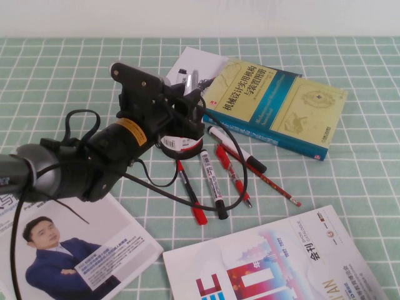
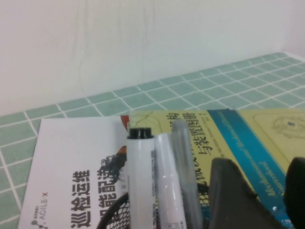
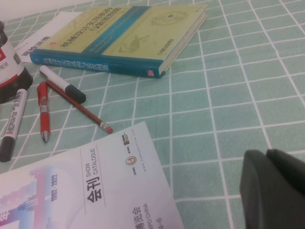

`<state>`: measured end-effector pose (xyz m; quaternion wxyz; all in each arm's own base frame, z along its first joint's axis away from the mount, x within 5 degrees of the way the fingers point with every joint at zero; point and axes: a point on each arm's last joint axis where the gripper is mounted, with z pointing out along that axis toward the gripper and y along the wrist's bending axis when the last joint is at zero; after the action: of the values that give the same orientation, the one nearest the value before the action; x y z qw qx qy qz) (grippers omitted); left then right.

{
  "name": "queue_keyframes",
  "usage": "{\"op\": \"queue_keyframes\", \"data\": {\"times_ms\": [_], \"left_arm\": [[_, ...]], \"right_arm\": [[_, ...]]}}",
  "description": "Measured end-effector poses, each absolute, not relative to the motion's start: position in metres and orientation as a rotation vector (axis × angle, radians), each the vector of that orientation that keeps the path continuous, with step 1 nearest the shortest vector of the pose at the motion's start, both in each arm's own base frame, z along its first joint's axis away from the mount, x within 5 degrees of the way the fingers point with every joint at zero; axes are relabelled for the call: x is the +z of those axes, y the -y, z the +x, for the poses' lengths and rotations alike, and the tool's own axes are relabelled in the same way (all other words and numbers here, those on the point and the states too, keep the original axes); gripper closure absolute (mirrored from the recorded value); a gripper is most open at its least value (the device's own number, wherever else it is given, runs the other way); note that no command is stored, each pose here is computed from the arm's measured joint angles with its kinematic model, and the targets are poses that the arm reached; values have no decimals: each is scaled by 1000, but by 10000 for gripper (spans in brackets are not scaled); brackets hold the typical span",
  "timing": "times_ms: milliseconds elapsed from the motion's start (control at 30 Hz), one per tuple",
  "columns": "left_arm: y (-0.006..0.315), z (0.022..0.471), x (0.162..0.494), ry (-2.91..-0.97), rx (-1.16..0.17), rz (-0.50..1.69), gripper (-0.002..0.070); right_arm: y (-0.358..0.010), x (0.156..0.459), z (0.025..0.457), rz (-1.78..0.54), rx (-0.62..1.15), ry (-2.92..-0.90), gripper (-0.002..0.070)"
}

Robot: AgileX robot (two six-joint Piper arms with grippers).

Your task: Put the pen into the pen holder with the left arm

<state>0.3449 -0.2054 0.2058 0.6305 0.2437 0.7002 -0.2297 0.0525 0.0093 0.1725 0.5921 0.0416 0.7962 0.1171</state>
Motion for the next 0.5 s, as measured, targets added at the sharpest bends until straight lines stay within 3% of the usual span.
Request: {"op": "queue_keyframes", "data": {"times_ms": [167, 333, 500], "left_arm": [[200, 339, 227, -1618, -472, 581, 463], [180, 316, 278, -1705, -408, 543, 627], [154, 277, 321, -1735, -350, 518, 669]], "right_arm": [[-9, 172, 53, 97, 272, -1852, 696], [-9, 172, 53, 97, 272, -1852, 696], [-9, 172, 53, 97, 272, -1852, 696]]}}
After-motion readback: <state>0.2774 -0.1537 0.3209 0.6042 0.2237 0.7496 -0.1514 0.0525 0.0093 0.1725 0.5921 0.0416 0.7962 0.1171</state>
